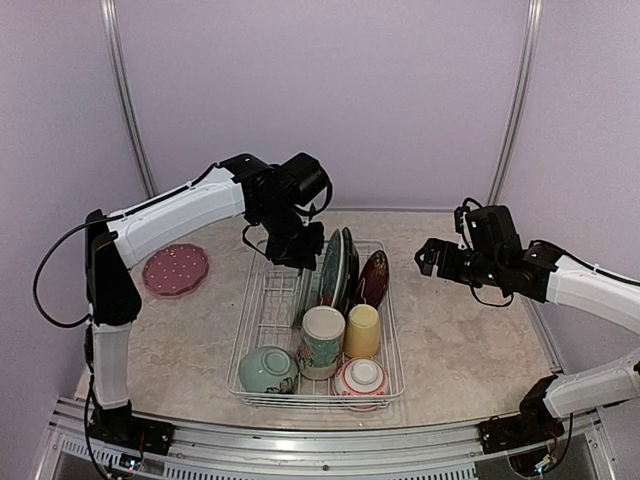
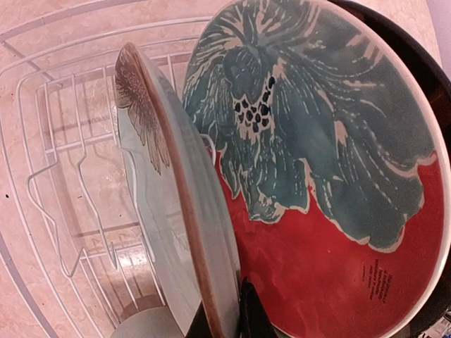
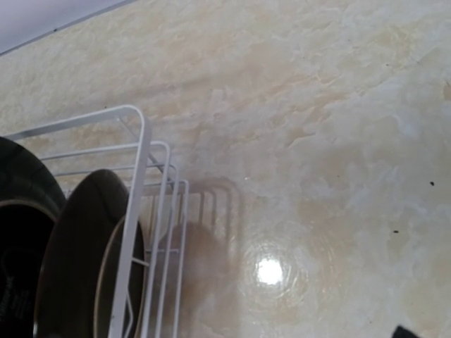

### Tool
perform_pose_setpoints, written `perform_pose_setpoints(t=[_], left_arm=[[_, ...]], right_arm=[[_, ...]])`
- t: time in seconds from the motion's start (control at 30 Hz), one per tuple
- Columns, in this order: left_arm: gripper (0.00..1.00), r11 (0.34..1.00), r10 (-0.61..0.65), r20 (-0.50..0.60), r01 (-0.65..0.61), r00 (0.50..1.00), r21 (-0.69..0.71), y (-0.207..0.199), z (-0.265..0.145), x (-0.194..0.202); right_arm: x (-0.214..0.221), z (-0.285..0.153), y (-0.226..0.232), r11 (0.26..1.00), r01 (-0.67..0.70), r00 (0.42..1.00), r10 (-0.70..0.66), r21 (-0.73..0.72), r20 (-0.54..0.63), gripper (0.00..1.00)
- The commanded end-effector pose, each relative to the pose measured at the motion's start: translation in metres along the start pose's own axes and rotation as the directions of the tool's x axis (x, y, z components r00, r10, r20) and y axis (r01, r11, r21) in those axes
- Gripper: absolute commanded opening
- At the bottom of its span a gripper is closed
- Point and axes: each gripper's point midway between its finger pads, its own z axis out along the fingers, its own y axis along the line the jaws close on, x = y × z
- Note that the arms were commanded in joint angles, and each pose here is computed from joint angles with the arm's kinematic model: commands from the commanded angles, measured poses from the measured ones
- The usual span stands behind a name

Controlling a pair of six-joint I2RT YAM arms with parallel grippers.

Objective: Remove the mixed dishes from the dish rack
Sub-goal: Grab the plate from the dish rack, then place the plate on the plate.

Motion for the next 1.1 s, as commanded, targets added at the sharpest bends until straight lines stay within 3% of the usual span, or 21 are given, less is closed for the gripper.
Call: perform_pose_setpoints(t=[0.0,0.47,0.63,0.73,0.83,0.93,1.07], left_arm=[[0.00,0.988,0.030,0.048,-0.037,0.998,0.151,-0.021,-0.055,-0.006],[0.00,0.956,0.034,0.133,-0.071,0.991,0.286,-0.017,-0.137,-0.007],[0.00,0.946,0.050,0.259,-0.129,0.965,0.297,0.003,-0.191,-0.012],[0.00,0.965,0.061,0.370,-0.150,0.927,0.216,0.032,-0.222,-0.020],[0.00,0.994,0.071,0.457,-0.101,0.886,0.043,0.076,-0.238,-0.031],[0.00,0.992,0.069,0.474,-0.012,0.878,-0.123,0.123,-0.242,-0.034],[0.00,0.943,0.024,0.443,0.127,0.896,-0.307,0.192,-0.222,-0.041]], right_arm=[[0.000,-0.001,0.003,1.000,0.000,1.000,0.000,-0.008,0.003,1.00],[-0.001,0.001,0.007,1.000,0.007,1.000,-0.007,-0.018,-0.003,1.00],[0.002,0.004,0.007,1.000,0.014,1.000,-0.014,-0.017,-0.013,1.00],[0.003,0.005,0.006,1.000,0.018,1.000,-0.019,-0.016,-0.018,1.00],[0.003,0.005,0.005,1.000,0.025,1.000,-0.025,-0.011,-0.017,1.00],[0.004,0.005,0.003,1.000,0.029,0.999,-0.029,-0.003,-0.018,1.00],[0.006,0.006,0.001,0.999,0.034,0.999,-0.034,0.009,-0.022,1.00]])
